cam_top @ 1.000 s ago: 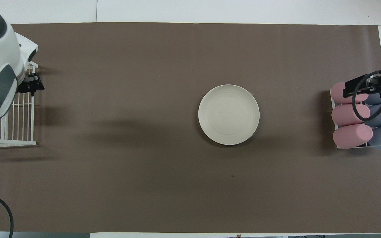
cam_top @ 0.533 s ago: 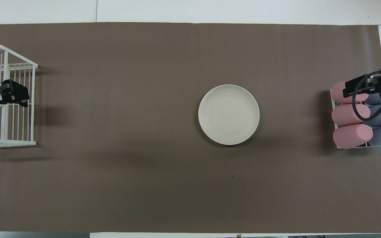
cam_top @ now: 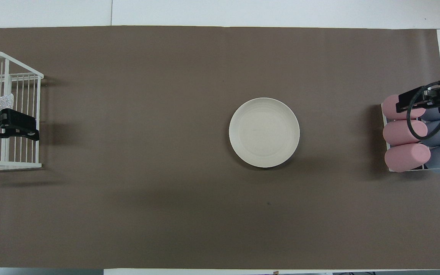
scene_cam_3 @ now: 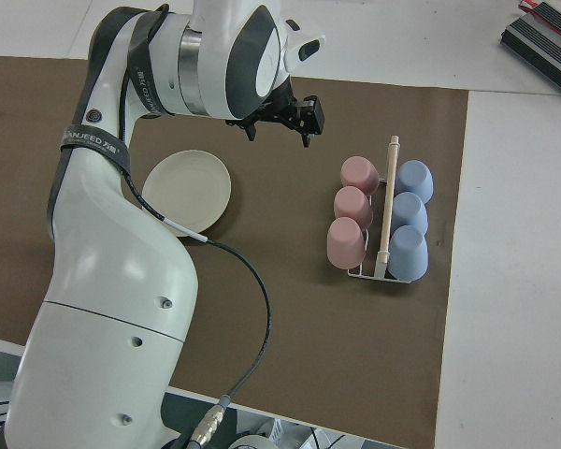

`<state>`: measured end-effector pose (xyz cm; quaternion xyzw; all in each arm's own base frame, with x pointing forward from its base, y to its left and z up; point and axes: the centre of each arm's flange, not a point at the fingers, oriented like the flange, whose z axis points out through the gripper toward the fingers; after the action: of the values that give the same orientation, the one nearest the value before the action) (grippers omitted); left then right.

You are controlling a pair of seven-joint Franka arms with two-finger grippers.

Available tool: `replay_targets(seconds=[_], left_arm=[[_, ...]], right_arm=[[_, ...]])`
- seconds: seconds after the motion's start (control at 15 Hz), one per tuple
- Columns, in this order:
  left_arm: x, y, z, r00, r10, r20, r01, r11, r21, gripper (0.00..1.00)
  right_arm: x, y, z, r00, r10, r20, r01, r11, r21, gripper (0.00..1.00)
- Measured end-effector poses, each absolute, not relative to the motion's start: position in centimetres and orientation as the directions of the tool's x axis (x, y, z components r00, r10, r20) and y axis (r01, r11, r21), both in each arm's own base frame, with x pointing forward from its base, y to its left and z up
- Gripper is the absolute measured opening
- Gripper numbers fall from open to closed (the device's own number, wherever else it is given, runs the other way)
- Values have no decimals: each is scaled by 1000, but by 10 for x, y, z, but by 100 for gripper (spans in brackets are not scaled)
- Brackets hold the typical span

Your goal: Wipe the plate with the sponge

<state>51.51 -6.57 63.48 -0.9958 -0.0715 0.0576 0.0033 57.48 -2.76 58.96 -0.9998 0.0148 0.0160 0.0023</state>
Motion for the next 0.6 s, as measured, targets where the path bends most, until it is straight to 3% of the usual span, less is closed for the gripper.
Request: replay_targets(seconds=[0.6], left_arm=[[527,-70,611,984,138,-110,138,-990,-10,100]], right_arm=[[575,-28,590,999,-29,-32,-30,-1000,-4,100]])
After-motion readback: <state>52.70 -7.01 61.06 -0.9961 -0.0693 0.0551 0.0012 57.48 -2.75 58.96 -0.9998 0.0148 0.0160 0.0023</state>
